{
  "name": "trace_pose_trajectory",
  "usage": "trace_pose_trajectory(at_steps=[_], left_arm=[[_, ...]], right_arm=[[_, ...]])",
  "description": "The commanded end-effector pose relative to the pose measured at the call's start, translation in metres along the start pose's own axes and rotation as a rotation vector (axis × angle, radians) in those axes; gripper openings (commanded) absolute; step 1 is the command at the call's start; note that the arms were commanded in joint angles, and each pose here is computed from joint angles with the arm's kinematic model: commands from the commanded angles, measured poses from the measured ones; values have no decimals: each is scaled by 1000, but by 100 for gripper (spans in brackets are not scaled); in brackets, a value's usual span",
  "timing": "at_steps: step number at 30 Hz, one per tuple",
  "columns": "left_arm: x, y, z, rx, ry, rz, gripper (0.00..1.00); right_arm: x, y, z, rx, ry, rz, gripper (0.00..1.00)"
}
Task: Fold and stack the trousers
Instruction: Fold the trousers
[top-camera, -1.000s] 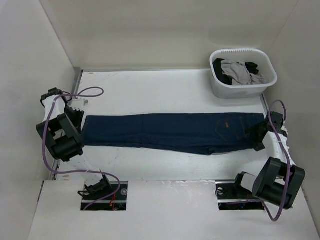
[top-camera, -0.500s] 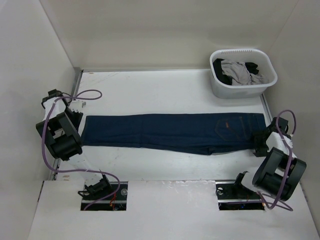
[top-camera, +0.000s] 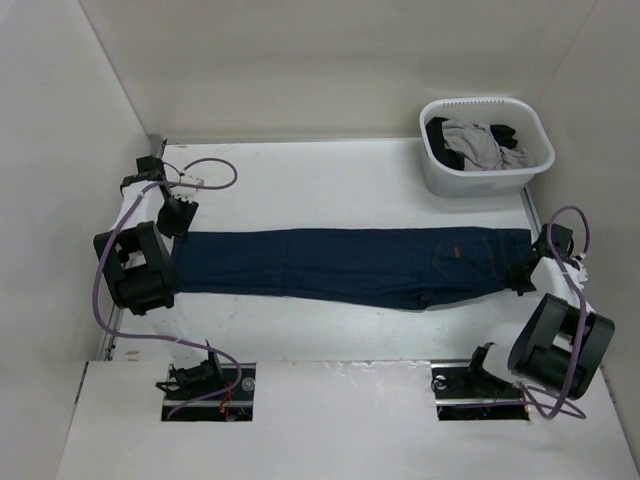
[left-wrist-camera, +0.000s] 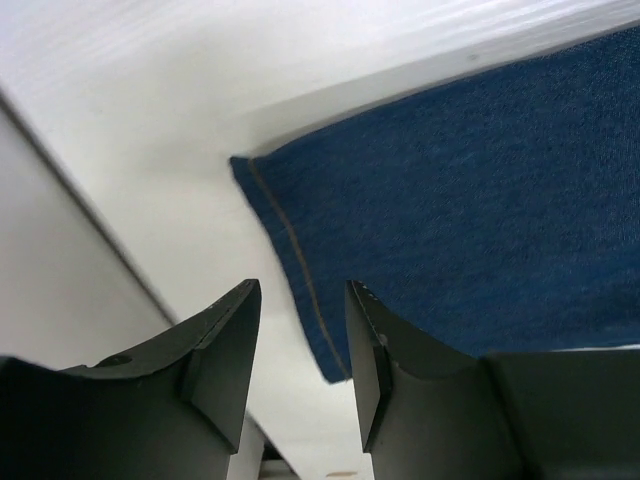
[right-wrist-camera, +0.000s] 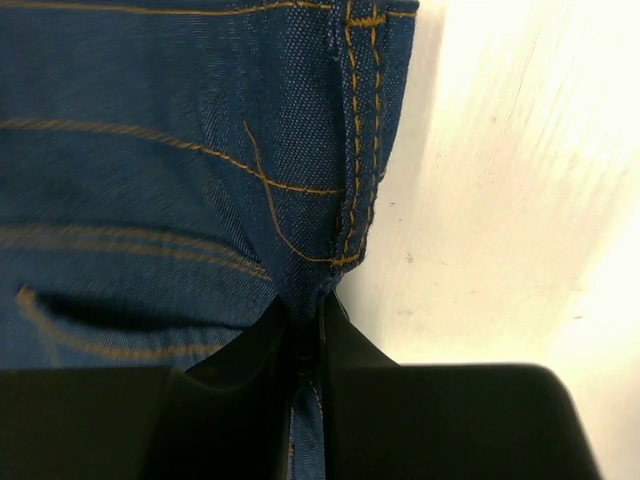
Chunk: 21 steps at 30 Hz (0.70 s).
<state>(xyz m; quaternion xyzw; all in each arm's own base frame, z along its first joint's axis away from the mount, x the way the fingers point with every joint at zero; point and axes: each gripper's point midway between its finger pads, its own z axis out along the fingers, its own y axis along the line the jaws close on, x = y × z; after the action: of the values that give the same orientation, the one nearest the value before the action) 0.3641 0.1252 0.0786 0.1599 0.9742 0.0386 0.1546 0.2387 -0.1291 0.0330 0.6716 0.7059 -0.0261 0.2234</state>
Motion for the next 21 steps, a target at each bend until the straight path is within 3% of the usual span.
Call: trace_pose_trajectory(at_steps=[1,5,9,14,21], left_arm=[[1,-10,7,4,-17,-25,38],[19,-11,29,-25,42,-21,38],[27,-12,41,-47,64,-15,38],[32,-19,52,-30,91,-15,38],[35,-19,61,-22,108,-18,38]], right_arm=[[-37,16,-32,-73,-206,-140,0],[-53,50,-91,-183,-418,-413,0],[-19,92,-157,-362,-577,-746,0],[90,126,-225,-613,-640,-1135,0],[298,147,-279,-831,-489,-1430,0]])
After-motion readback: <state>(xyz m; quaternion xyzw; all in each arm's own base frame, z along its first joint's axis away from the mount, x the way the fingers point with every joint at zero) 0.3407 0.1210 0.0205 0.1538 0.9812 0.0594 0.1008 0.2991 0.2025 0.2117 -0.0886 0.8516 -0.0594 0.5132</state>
